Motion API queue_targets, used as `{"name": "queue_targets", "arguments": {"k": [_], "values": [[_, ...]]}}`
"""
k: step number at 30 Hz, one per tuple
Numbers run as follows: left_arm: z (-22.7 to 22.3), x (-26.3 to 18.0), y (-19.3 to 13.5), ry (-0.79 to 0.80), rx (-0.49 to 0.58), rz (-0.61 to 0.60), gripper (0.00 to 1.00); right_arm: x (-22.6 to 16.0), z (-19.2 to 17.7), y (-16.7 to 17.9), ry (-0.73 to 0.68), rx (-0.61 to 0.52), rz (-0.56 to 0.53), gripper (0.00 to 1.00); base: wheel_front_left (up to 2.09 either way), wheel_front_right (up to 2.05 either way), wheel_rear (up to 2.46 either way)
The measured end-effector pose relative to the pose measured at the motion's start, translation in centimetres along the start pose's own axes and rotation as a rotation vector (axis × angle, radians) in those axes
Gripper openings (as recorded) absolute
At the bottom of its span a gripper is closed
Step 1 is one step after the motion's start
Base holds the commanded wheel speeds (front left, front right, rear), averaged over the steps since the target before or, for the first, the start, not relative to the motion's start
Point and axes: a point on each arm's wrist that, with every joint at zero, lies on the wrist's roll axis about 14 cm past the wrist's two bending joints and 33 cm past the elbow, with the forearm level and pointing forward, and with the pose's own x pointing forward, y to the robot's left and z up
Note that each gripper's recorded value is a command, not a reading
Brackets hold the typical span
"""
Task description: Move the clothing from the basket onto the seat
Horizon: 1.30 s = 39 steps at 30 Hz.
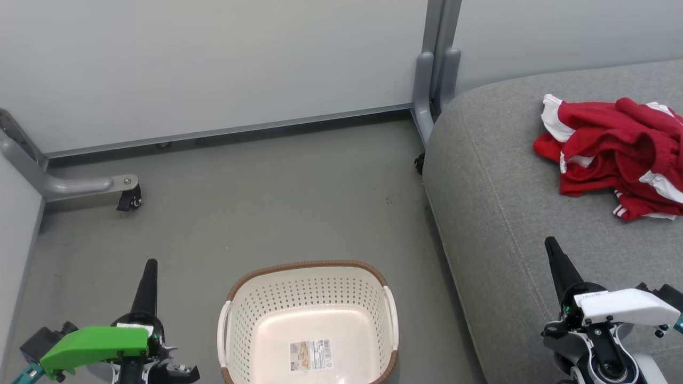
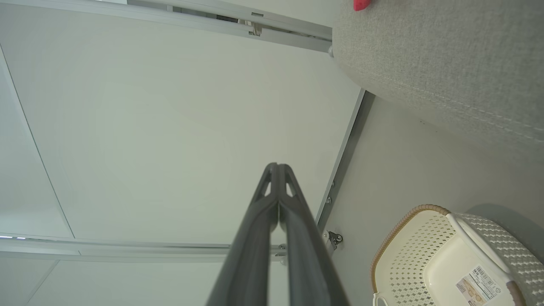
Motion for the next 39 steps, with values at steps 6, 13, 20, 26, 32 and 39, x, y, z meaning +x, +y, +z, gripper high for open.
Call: {"name": "queue_targets", "arguments": {"k": [6,13,20,26,32,39], "values": [[0.2,0.2,-0.4,-0.003,-0.046,-0.015,0.0,0.2,0.1,0.1,0.002,0.047,0.004,0.0,0.0,0.0,0.0],[0.6,0.4,-0.5,-0.008,-0.098,-0.023,0.0,0.4,0.3,0.3,0.0,0.1,0.011,0.0,0.0,0.0,0.0],[0.8,0.6,-0.9,-0.009,-0.146,-0.039,0.0,0.5,0.4,0.4,0.001,0.151,0.013,0.0,0.0,0.0,0.0],[1.0,0.7,-1.1,-0.01,-0.184,-0.049,0.0,0.7,0.6,0.5,0.0,0.192,0.018,0.0,0.0,0.0,0.0],[1.1,0.8,-1.2,-0.01,-0.187,-0.052,0.0,0.8,0.6,0.6,-0.001,0.195,0.022,0.0,0.0,0.0,0.0],[1.1,0.8,-1.1,-0.013,-0.188,-0.053,0.0,0.8,0.6,0.6,-0.001,0.196,0.022,0.0,0.0,0.0,0.0]]}}
